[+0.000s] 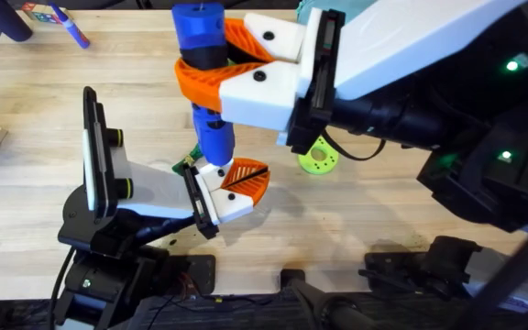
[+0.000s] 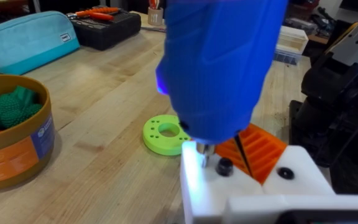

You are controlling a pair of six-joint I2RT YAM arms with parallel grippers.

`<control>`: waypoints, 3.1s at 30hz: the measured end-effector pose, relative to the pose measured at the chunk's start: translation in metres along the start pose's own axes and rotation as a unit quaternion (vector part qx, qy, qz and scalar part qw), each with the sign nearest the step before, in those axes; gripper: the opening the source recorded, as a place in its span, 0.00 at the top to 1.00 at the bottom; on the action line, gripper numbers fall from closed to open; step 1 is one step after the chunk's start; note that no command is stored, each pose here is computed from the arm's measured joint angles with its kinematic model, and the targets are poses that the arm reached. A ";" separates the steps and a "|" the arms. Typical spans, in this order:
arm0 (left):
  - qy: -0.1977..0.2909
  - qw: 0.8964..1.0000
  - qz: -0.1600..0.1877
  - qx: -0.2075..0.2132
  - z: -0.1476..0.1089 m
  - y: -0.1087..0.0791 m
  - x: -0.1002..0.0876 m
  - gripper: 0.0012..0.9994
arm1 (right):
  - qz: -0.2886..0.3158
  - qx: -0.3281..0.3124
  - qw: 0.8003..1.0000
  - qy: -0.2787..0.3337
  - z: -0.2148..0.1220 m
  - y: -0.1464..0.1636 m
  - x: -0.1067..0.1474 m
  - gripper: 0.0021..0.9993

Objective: Pick up the gripper from the table and insert it into the empty holder that is missing its gripper. Then pick up a screw, insert it into the mounting hole, and use the screwdriver to tighten it. Finally, clean up the table by picking up the vegetable and placing it into the bucket.

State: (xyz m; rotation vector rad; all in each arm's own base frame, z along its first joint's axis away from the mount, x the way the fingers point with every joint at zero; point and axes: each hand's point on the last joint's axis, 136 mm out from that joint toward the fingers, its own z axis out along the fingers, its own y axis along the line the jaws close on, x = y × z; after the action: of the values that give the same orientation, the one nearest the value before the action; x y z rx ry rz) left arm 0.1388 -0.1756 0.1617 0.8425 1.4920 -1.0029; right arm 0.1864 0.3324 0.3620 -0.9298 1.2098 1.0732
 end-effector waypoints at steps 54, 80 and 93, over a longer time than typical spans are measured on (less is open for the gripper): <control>0.000 1.000 -0.002 0.002 0.000 0.000 0.000 0.98 | 0.028 -0.001 1.000 -0.013 -0.007 0.004 -0.012 0.94; 0.000 1.000 -0.003 0.002 0.000 0.000 0.000 0.98 | 0.029 -0.002 0.999 -0.023 0.000 0.001 -0.011 0.94; 0.000 1.000 -0.003 0.002 0.000 0.000 0.000 0.98 | 0.028 -0.002 0.999 -0.019 -0.002 0.002 -0.011 0.94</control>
State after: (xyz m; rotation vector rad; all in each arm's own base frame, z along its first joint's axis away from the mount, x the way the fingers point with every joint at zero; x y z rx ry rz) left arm 0.1385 -0.1758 0.1620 0.8410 1.4933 -1.0094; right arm 0.1838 0.3294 0.3725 -0.8786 1.2089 1.1331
